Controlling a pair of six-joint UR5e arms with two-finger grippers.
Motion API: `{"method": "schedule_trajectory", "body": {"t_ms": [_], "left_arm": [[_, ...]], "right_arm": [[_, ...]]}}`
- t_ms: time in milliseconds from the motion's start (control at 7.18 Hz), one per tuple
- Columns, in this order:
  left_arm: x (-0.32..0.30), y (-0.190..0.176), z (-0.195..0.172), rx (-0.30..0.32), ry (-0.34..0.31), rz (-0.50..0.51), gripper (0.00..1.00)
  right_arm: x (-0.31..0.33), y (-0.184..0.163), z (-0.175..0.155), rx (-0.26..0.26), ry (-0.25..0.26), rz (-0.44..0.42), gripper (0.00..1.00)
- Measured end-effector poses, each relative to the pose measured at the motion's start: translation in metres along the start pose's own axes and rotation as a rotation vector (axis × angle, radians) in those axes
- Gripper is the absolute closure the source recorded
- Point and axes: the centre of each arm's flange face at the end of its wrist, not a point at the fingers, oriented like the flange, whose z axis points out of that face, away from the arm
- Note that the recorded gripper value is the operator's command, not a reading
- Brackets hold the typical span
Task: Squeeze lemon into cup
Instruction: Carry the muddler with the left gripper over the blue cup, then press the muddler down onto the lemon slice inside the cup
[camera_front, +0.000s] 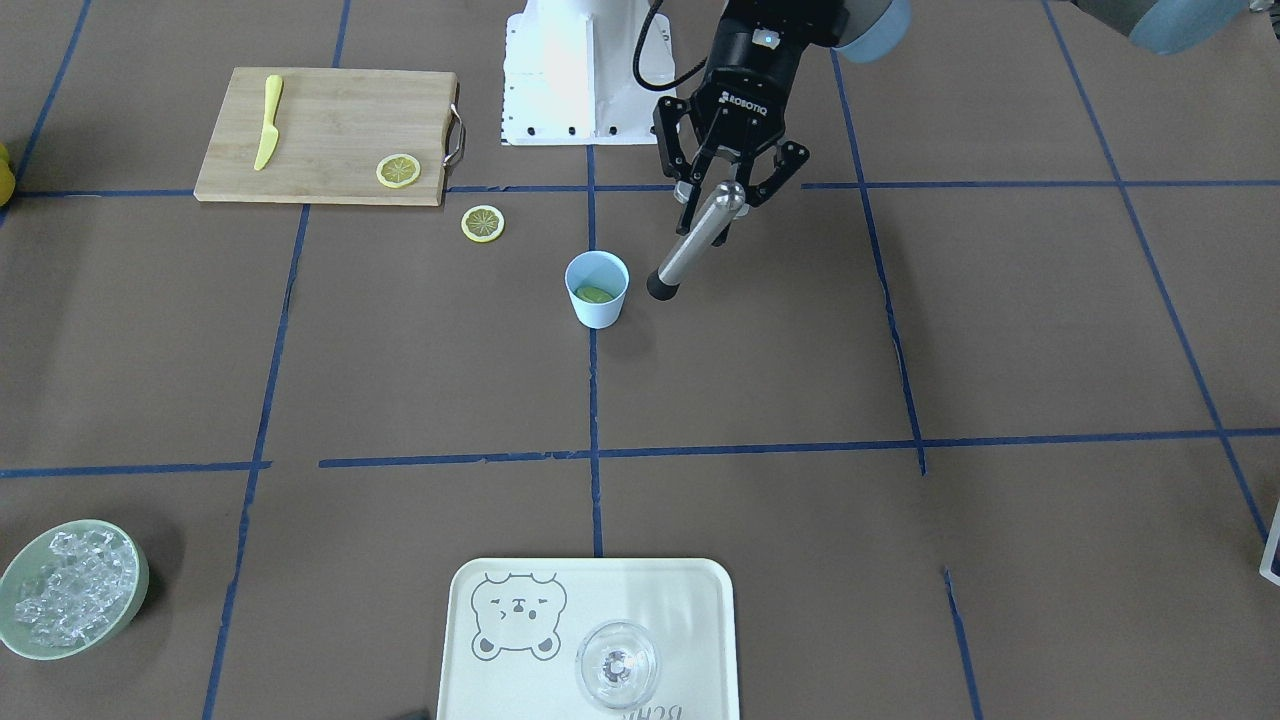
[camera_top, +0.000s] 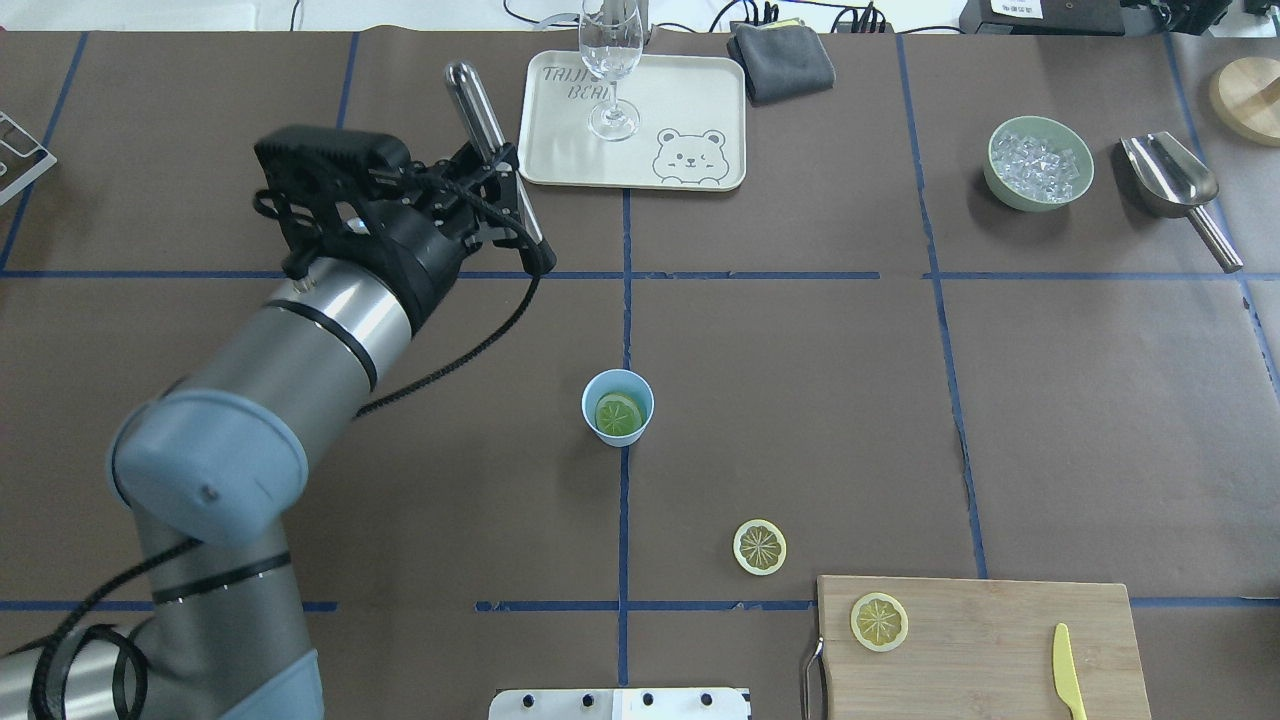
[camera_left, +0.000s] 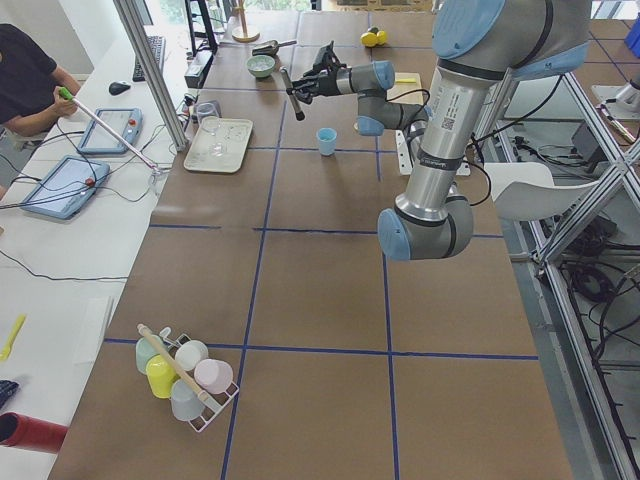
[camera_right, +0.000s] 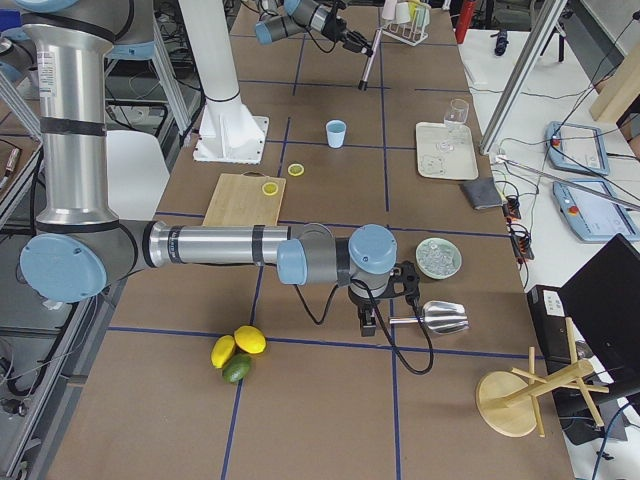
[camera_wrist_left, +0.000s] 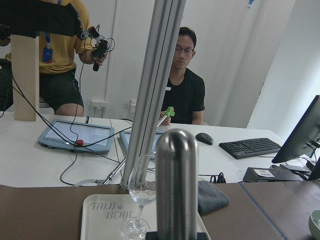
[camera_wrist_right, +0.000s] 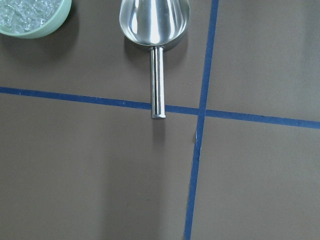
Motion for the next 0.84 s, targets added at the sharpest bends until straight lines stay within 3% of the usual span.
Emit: {"method": "schedule_trajectory", "body": {"t_ms": [418,835], "left_arm": [[0.049,0.044,-0.009,0.044,-0.032,0.031,1.0],[0.063,0.073,-0.003,0.028,-0.037,0.148,1.0]], "right_arm": [[0.001,-0.001,-0.002,0.005,0.002,0.0,0.0],[0.0,-0.002,-0.003,0.008,0.003,-0.004,0.0]]}}
